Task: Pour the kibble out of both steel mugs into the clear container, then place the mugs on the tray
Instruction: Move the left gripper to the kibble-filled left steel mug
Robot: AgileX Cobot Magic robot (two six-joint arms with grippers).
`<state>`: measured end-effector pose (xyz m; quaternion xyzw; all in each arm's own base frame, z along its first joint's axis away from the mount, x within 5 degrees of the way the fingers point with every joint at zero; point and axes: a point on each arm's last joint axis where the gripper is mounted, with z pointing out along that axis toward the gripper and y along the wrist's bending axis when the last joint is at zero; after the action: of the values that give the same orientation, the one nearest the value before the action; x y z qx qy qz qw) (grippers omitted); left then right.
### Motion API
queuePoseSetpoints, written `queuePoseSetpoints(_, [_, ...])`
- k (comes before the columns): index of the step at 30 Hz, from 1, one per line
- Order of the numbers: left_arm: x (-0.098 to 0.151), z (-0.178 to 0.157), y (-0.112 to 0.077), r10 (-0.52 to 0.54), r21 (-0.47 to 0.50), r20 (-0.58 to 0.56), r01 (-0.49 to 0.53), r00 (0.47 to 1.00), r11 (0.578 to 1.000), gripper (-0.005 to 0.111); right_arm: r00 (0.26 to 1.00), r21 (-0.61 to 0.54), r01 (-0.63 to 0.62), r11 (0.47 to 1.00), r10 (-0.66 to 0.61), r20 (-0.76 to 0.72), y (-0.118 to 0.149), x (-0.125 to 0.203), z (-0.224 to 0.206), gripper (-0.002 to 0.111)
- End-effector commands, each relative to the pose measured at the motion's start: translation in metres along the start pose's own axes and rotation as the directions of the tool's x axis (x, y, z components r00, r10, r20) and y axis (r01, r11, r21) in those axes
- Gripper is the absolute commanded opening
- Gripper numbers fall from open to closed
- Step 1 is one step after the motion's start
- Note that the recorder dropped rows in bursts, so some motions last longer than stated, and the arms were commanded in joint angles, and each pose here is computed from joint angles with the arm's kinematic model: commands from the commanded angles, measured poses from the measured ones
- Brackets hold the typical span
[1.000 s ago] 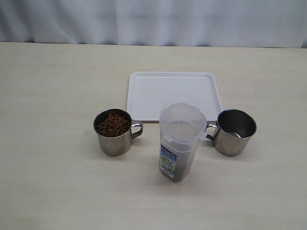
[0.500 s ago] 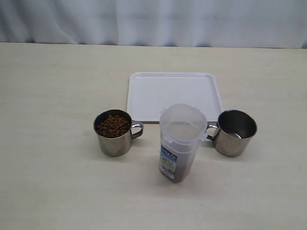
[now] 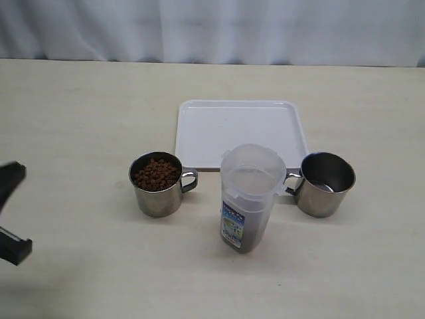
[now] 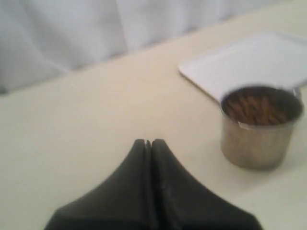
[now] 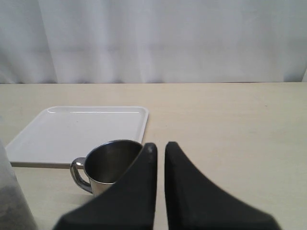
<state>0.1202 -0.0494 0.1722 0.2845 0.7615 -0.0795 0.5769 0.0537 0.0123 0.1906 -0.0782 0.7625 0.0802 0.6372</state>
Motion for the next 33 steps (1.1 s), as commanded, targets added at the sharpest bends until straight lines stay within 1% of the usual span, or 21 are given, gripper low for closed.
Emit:
queuePoseSetpoints(1, [0.014,0.046,0.001,0.005,0.148,-0.156,0.018,0.988,0.989,0.000,1.000,-0.003,-0.001,1.000,0.001,0.001,0.000,0.001,0.000,0.004])
queuePoseSetpoints(4, [0.023,0.077,0.001,-0.014,0.222,-0.195,0.058,0.981,0.973,0.000,1.000,-0.003,-0.001,1.000,0.001,0.001,0.000,0.001,0.000,0.004])
queuePoseSetpoints(5, [0.027,0.087,0.000,-0.005,0.260,-0.202,0.059,0.979,0.964,0.001,1.000,-0.003,-0.001,1.000,0.001,0.001,0.000,0.001,0.000,0.004])
queuePoseSetpoints(7, [0.034,0.103,-0.005,0.054,0.368,-0.201,0.025,0.978,0.929,0.007,1.000,-0.003,-0.001,1.000,0.001,0.001,0.000,0.001,0.000,0.004])
queuePoseSetpoints(9, [0.040,0.116,-0.010,0.101,0.464,-0.181,-0.005,0.978,0.886,0.021,1.000,-0.003,-0.001,1.000,0.001,0.001,0.000,0.001,0.000,0.004])
queuePoseSetpoints(10, [0.041,0.122,-0.010,0.106,0.485,-0.171,-0.010,0.980,0.875,0.029,1.000,-0.003,-0.001,1.000,0.001,0.001,0.000,0.001,0.000,0.004])
queuePoseSetpoints(13, [0.040,0.133,-0.009,0.090,0.502,-0.146,-0.005,0.985,0.865,0.059,1.000,-0.003,-0.001,1.000,0.001,0.001,0.000,0.001,0.000,0.004])
queuePoseSetpoints(15, [0.038,0.137,-0.008,0.068,0.508,-0.158,0.022,0.985,0.861,0.075,1.000,-0.003,-0.001,1.000,0.001,0.001,0.000,0.001,0.000,0.004])
queuePoseSetpoints(16, [0.037,0.138,-0.008,0.047,0.511,-0.170,0.047,0.984,0.858,0.079,1.000,-0.003,-0.001,1.000,0.001,0.001,0.000,0.001,0.000,0.004])
queuePoseSetpoints(18, [0.035,0.141,-0.008,0.057,0.540,-0.180,0.050,0.982,0.840,0.087,1.000,-0.003,-0.001,1.000,0.001,0.001,0.000,0.001,0.000,0.004])
queuePoseSetpoints(20, [0.031,0.144,-0.008,0.084,0.578,-0.162,0.025,0.983,0.815,0.088,1.000,-0.003,-0.001,1.000,0.001,0.001,0.000,0.001,0.000,0.004])
queuePoseSetpoints(23, [0.027,0.151,-0.011,0.110,0.589,-0.160,0.005,0.981,0.808,0.087,1.000,-0.003,-0.001,1.000,0.001,0.001,0.000,0.001,0.000,0.004])
queuePoseSetpoints(27, [0.031,0.165,-0.024,0.141,0.633,-0.158,-0.009,0.977,0.774,0.087,1.000,-0.003,-0.001,1.000,0.001,0.001,0.000,0.001,0.000,0.004])
queuePoseSetpoints(33, [0.036,0.188,-0.025,0.146,0.653,-0.136,-0.022,0.980,0.757,0.087,1.000,-0.003,-0.001,1.000,0.001,0.001,0.000,0.001,0.000,0.004])
